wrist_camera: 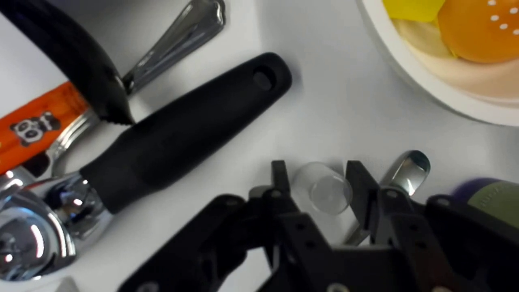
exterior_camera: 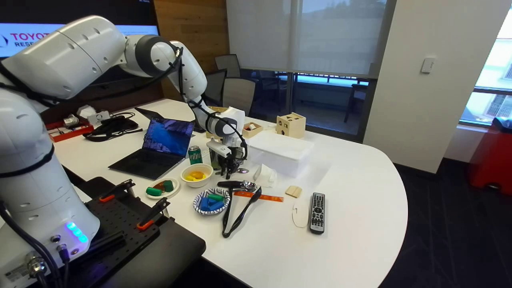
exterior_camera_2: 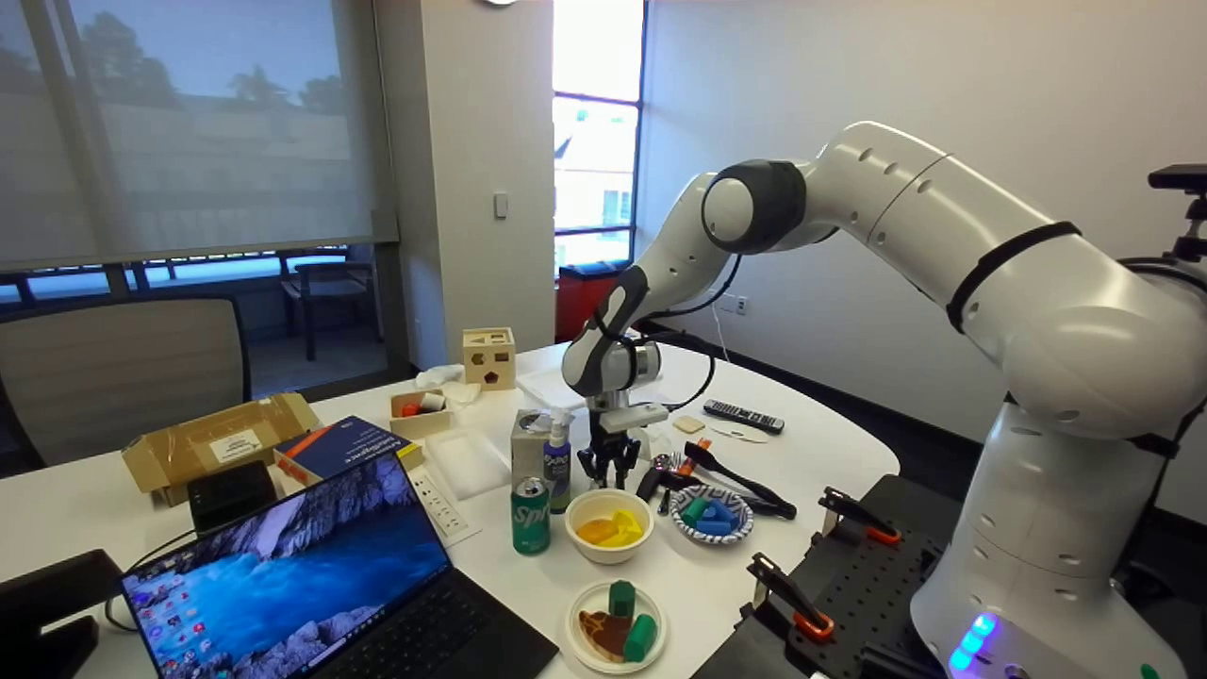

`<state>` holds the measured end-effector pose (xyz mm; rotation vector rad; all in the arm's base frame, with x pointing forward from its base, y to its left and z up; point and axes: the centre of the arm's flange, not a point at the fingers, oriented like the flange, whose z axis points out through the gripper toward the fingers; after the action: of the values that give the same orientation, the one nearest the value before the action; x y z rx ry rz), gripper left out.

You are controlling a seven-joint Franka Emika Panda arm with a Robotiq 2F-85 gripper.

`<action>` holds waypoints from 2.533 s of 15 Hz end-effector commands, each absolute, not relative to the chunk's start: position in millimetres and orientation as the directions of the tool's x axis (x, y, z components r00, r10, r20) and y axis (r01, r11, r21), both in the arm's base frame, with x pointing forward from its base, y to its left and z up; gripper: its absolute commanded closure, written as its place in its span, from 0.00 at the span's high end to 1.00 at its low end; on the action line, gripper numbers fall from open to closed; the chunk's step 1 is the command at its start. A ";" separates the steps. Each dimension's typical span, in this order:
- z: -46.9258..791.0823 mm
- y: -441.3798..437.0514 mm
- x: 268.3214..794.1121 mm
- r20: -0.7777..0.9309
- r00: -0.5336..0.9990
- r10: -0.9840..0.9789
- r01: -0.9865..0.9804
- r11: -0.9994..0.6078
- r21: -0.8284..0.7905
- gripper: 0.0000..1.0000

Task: Place the cap on the blue spray bottle

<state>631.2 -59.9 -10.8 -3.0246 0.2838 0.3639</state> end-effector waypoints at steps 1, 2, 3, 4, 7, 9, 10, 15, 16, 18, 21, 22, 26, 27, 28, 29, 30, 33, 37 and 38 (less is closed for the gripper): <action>-7.7 -63.1 633.4 -0.294 0.937 -0.188 -0.217 -0.974 -0.067 0.12; -1.9 -64.8 631.3 -0.308 0.932 -0.191 -0.221 -0.973 -0.065 0.03; 7.7 -66.4 629.4 -0.320 0.929 -0.186 -0.224 -0.971 -0.087 0.04; 15.6 -67.8 627.5 -0.334 0.925 -0.184 -0.226 -0.970 -0.091 0.06; 61.5 -69.5 627.0 -0.337 0.924 -0.179 -0.215 -0.974 -0.075 0.06; 100.7 -65.9 633.6 -0.327 0.931 -0.163 -0.191 -0.980 -0.055 0.06; 120.0 -61.8 637.5 -0.321 0.936 -0.147 -0.170 -0.985 -0.044 0.06; 214.5 -24.1 652.2 -0.298 0.955 0.012 0.014 -1.000 0.005 0.06; 226.7 -15.4 653.5 -0.298 0.953 0.052 0.055 -0.998 0.001 0.06; 241.4 5.3 654.0 -0.301 0.943 0.142 0.140 -0.990 -0.027 0.06; 238.5 30.5 645.7 -0.293 0.936 0.196 0.185 -0.981 -0.064 0.06; 234.5 35.4 643.3 -0.285 0.939 0.192 0.183 -0.981 -0.060 0.06; 210.8 47.2 643.2 -0.233 0.952 0.197 0.188 -0.980 -0.059 0.06; 207.3 49.0 644.8 -0.216 0.956 0.201 0.191 -0.979 -0.066 0.06; 204.5 50.1 647.1 -0.190 0.962 0.197 0.189 -0.980 -0.061 0.06; 200.7 50.0 650.4 -0.173 0.965 0.198 0.191 -0.980 -0.059 0.06; 198.6 50.1 653.1 -0.162 0.967 0.198 0.191 -0.980 -0.056 0.06; 192.1 50.1 659.1 -0.142 0.969 0.201 0.196 -0.979 -0.052 0.06; 185.6 51.7 663.3 -0.148 0.966 0.214 0.208 -0.977 -0.052 0.06; 184.2 53.1 663.9 -0.153 0.963 0.220 0.213 -0.975 -0.056 0.06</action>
<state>659.4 50.5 185.4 -3.0797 -0.3026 0.2592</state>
